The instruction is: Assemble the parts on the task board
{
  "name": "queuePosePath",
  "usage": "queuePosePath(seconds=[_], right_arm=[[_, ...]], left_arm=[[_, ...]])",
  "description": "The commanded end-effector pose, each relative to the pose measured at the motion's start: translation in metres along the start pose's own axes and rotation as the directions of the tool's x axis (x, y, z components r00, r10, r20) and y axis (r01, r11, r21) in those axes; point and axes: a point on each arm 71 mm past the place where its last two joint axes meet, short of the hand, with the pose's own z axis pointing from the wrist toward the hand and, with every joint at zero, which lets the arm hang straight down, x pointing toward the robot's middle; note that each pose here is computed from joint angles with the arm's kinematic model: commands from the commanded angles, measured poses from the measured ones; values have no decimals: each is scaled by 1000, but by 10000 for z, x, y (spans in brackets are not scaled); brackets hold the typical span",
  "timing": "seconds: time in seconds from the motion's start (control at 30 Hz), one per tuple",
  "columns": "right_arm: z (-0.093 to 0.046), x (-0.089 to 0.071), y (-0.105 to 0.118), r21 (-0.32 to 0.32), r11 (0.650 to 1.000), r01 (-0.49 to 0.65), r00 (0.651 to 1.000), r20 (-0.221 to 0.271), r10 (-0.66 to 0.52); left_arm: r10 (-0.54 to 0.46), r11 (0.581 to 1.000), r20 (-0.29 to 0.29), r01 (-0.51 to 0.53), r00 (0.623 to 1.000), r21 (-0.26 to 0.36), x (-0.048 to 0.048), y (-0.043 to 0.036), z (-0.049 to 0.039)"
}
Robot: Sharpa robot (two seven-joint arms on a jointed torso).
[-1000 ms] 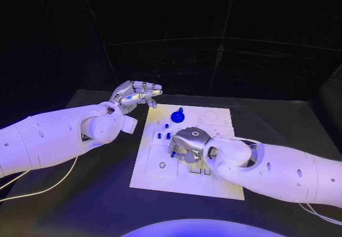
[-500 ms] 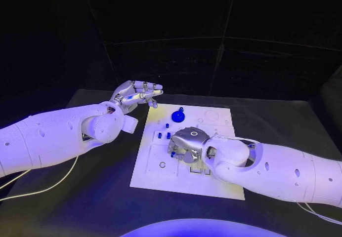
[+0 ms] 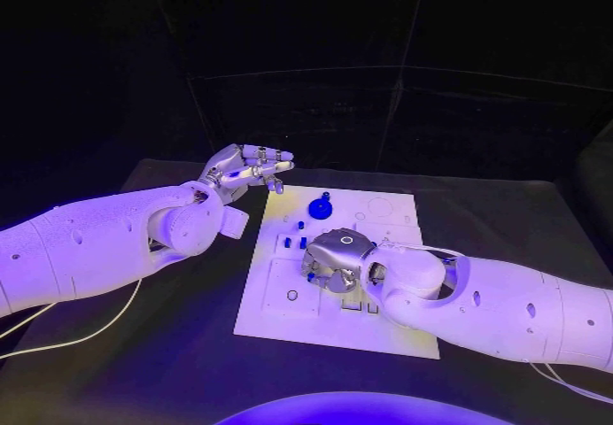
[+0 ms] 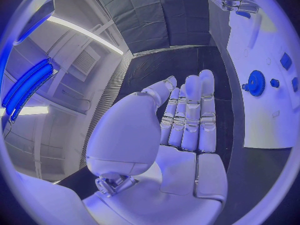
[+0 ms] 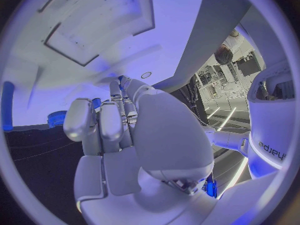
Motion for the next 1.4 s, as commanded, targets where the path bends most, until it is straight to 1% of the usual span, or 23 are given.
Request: queuePosePath(seconds=[0.03, 0.4, 0.53, 0.63, 0.7, 0.8, 0.9, 0.97, 1.1, 1.2, 1.23, 1.3, 1.4], right_arm=[[6, 8, -9, 12, 1000, 15, 1000, -12, -15], [-9, -12, -22, 20, 1000, -2, 1000, 16, 2], [-28, -40, -28, 25, 1000, -12, 999, 53, 11], [-60, -77, -27, 28, 1000, -11, 995, 98, 8], [-103, -103, -38, 32, 999, -14, 992, 127, 10], [-200, -135, -76, 39, 999, -28, 988, 155, 22], [-364, -185, -176, 58, 997, -60, 983, 175, 49], [-474, -262, -300, 80, 993, -84, 981, 179, 69], [-647, -464, -539, 119, 987, -106, 979, 186, 83], [-770, -560, -652, 146, 984, -102, 982, 174, 75], [-829, -586, -716, 171, 981, -93, 985, 157, 66], [-877, -592, -793, 206, 975, -77, 991, 127, 51], [-914, -580, -887, 254, 966, -43, 997, 76, 24]], left_arm=[[-9, 1000, -13, 9, 1000, 1, 10, -9, 3], [-9, 1000, -12, 9, 1000, -2, 0, -6, -1], [-9, 1000, -13, 9, 1000, -3, 1, -5, -2], [-10, 1000, -15, 10, 1000, -4, 1, -4, -4], [-10, 1000, -15, 10, 1000, -5, -3, -3, -7], [-10, 1000, -14, 10, 1000, -5, -12, -2, -12], [-9, 1000, -12, 9, 1000, -1, -21, -5, -17], [-9, 1000, -11, 9, 1000, 4, -27, -9, -21], [-8, 1000, -8, 8, 1000, 12, -41, -16, -30], [-8, 1000, -6, 8, 1000, 14, -43, -19, -35], [-8, 1000, -6, 8, 1000, 15, -43, -20, -37], [-8, 1000, -6, 8, 1000, 16, -43, -20, -38], [-8, 1000, -8, 9, 1000, 17, -35, -19, -36]])
